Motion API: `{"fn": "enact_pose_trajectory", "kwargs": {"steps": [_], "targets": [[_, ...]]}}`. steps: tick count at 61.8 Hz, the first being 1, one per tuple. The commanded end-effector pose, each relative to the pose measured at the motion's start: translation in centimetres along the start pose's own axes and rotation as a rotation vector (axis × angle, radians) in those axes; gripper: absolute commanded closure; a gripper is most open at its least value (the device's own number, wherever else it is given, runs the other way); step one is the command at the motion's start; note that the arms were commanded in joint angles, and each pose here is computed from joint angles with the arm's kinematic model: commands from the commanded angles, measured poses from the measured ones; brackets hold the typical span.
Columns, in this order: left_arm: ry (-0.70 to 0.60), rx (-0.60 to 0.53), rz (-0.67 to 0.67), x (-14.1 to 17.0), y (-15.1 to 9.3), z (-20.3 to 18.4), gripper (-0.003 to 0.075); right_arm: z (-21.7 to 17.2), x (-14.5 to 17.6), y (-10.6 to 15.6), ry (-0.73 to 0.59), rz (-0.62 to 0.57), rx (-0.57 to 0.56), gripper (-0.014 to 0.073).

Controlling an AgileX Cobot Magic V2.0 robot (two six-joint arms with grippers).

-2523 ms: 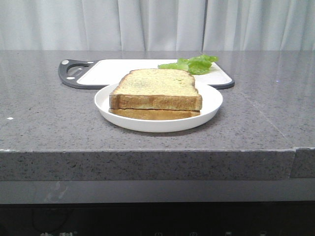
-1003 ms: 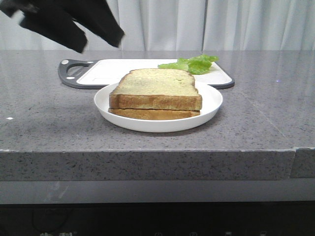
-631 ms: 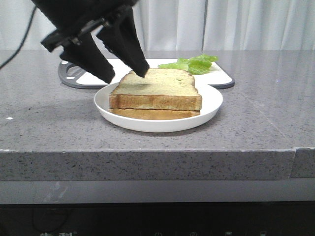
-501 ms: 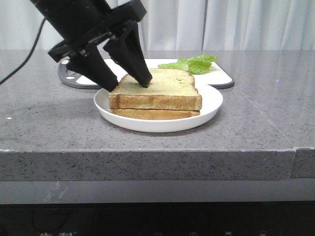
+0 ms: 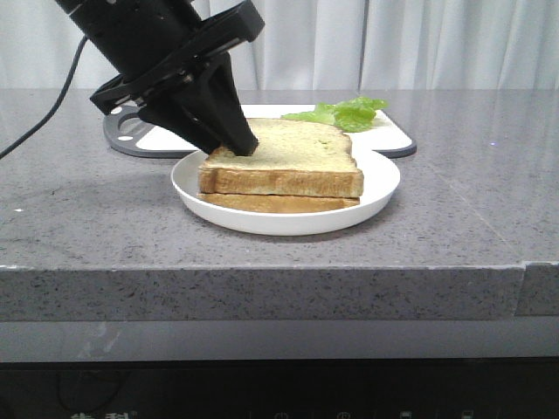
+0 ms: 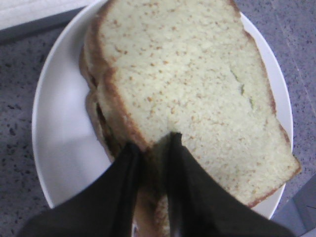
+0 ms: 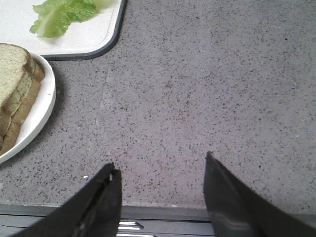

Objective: Left arm grabs bread, right arm adds lettuce
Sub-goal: 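Lower the left gripper onto the top bread slice on the plate, then grasp the top bread slice with the left gripper and lift it off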

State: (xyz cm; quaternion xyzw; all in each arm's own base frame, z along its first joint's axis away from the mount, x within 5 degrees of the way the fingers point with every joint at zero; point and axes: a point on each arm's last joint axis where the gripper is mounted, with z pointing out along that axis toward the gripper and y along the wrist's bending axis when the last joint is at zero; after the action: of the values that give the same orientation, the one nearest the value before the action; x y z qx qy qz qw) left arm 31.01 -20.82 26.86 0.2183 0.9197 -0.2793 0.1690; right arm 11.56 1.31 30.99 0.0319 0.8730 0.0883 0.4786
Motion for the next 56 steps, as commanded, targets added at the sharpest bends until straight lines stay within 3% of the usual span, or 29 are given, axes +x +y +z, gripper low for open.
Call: {"fn": "enact_pose_trajectory", "kwargs": {"steps": [1,6,26,44,56], "targets": [[-0.072,0.031,0.015,-0.8,-1.5,-1.9,0.0700,-0.3,-1.3,0.1,-0.080,-0.001,-0.005,0.0190],[-0.070,0.032,0.019,-0.7,-1.6,-2.1,0.0742,-0.3,-1.3,0.1,-0.080,-0.001,-0.005,0.0190],[-0.151,0.019,0.092,-0.4,-3.3,-6.2,0.0741,-0.4,-1.3,0.2,-0.083,-0.001,-0.006,0.0190],[-0.330,-0.029,0.192,1.5,-5.4,-14.1,0.0741,-0.4,-1.3,0.2,-0.084,-0.001,-0.006,0.0190],[-0.461,-0.106,0.137,4.7,-3.9,-19.1,0.0741,-0.3,-1.4,0.2,-0.091,-0.001,-0.006,0.0190]]}}
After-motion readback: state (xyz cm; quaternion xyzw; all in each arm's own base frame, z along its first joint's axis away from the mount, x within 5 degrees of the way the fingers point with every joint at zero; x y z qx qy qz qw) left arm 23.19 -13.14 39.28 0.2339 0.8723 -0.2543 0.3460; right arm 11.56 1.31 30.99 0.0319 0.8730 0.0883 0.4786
